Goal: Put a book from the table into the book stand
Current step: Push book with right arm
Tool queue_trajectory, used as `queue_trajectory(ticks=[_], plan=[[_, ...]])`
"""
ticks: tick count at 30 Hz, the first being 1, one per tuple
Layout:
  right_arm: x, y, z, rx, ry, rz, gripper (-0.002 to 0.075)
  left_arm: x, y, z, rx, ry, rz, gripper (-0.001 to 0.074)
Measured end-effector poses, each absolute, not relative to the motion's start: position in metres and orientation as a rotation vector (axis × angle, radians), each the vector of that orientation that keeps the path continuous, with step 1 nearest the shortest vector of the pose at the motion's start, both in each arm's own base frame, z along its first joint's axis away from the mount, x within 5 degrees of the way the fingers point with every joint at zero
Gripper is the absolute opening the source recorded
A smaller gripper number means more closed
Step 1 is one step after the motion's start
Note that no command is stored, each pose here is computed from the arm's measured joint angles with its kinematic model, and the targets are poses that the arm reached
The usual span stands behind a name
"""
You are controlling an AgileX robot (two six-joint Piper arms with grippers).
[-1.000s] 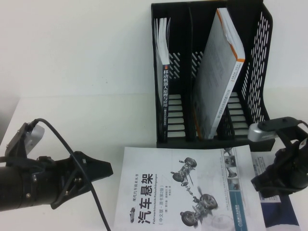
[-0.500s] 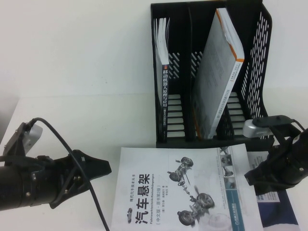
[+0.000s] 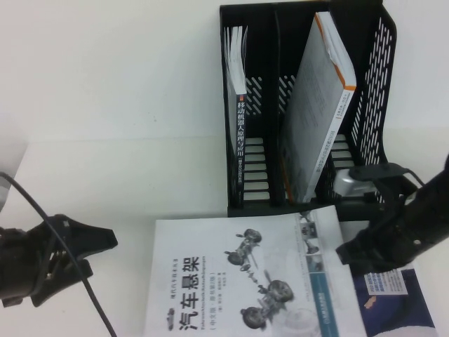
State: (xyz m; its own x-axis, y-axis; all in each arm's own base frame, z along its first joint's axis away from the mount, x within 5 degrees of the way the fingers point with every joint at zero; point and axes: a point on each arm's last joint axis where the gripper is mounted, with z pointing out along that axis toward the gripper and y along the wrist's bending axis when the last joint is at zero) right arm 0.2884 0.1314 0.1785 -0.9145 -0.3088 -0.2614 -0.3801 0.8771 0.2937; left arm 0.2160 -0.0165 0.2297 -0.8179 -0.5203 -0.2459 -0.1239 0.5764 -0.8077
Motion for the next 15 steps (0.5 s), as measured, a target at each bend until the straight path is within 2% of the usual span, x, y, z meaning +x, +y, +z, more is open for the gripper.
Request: queue_trajectory(ticks=[10, 15], plan=[[0.291, 0.142, 0.178, -0.527, 2.813, 0.527, -0.0001, 0.227, -0.017, 0.196, -0.459, 2.452, -1.327, 0.0540], [0.291, 0.142, 0.178, -0.528, 2.813, 0.527, -0.0001, 0.237, -0.021, 0.186, -0.390, 2.368, -1.520, 0.0540]])
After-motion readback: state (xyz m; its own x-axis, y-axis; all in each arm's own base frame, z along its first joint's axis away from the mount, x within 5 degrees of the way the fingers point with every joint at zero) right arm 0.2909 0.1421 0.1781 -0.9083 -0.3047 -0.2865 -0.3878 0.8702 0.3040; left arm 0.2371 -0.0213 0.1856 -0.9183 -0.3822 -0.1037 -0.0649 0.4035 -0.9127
